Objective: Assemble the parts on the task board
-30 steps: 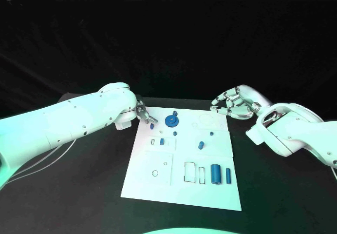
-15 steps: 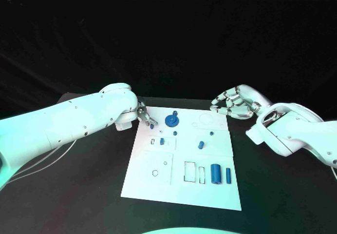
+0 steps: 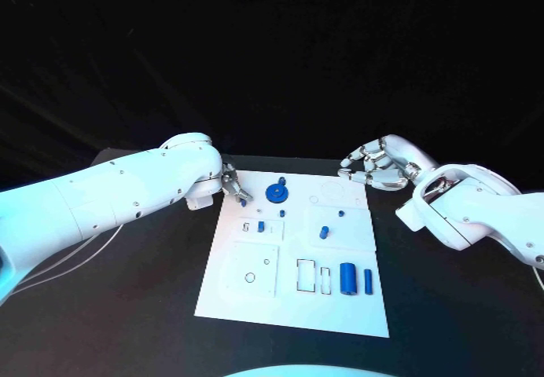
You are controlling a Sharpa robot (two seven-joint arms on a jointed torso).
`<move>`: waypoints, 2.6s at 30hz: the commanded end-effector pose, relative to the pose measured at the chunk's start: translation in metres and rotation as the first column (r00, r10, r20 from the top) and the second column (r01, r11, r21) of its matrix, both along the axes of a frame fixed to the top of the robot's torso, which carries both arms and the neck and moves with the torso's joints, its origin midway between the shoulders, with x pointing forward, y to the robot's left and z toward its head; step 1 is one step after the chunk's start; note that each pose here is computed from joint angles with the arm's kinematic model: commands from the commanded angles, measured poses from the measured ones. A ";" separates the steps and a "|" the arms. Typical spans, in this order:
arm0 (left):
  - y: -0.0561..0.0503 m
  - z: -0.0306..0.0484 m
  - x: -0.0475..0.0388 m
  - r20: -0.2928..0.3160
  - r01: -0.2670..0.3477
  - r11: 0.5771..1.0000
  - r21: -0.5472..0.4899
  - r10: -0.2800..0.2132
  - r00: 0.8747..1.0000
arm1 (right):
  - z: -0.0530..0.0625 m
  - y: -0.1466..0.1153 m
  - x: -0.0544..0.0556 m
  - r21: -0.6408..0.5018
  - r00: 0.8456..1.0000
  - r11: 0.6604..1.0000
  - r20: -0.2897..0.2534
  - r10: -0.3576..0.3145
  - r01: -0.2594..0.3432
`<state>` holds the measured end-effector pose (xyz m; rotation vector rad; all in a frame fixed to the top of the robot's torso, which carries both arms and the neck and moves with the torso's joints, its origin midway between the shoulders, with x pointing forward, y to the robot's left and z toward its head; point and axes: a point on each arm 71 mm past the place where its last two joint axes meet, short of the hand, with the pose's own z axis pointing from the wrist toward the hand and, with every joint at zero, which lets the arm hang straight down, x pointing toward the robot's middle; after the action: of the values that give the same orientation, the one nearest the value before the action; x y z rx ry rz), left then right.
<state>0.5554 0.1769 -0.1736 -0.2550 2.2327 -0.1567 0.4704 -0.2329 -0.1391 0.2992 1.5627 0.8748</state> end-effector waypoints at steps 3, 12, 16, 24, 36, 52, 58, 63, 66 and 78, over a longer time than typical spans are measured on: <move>-0.002 -0.0012 -0.0018 -0.026 0.005 1.000 -0.005 -0.005 1.000 | 0.000 0.002 0.000 -0.006 1.000 1.000 0.008 0.013 -0.013; -0.002 -0.0022 -0.0022 -0.043 0.016 1.000 -0.003 -0.016 0.999 | 0.000 0.002 0.000 -0.006 1.000 1.000 0.009 0.013 -0.013; -0.001 -0.0026 -0.0020 -0.048 0.015 1.000 -0.001 -0.015 0.999 | 0.000 0.002 0.000 -0.006 1.000 1.000 0.009 0.014 -0.014; -0.001 -0.0029 -0.0021 -0.053 0.015 1.000 -0.005 -0.015 0.998 | 0.000 0.002 -0.001 -0.005 1.000 1.000 0.010 0.014 -0.014; 0.004 -0.0003 -0.0080 -0.041 -0.033 0.994 -0.108 0.029 0.999 | 0.001 0.001 -0.001 -0.004 1.000 1.000 0.012 0.013 -0.013; 0.012 0.0090 -0.0405 0.039 -0.051 0.966 -0.253 0.063 0.997 | 0.001 0.000 0.000 -0.005 1.000 1.000 0.014 0.008 -0.008; 0.010 0.0028 -0.0513 0.096 0.004 0.975 -0.223 0.018 0.995 | 0.001 0.000 0.000 -0.004 1.000 1.000 0.014 0.009 -0.009; 0.007 -0.0050 -0.0571 0.112 0.041 0.981 -0.191 -0.020 0.993 | 0.000 0.000 0.000 -0.004 1.000 1.000 0.013 0.009 -0.009; 0.005 -0.0082 -0.0592 0.111 0.062 0.983 -0.170 -0.044 0.993 | 0.000 0.000 0.000 -0.004 1.000 1.000 0.012 0.009 -0.009; 0.001 -0.0153 -0.0646 0.071 0.114 0.987 -0.110 -0.107 0.992 | -0.001 0.000 0.000 -0.004 1.000 1.000 0.011 0.010 -0.010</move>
<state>0.4923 0.1811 -0.1879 -0.2495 2.1585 -0.3605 0.4704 -0.2340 -0.1403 0.3000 1.5611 0.8742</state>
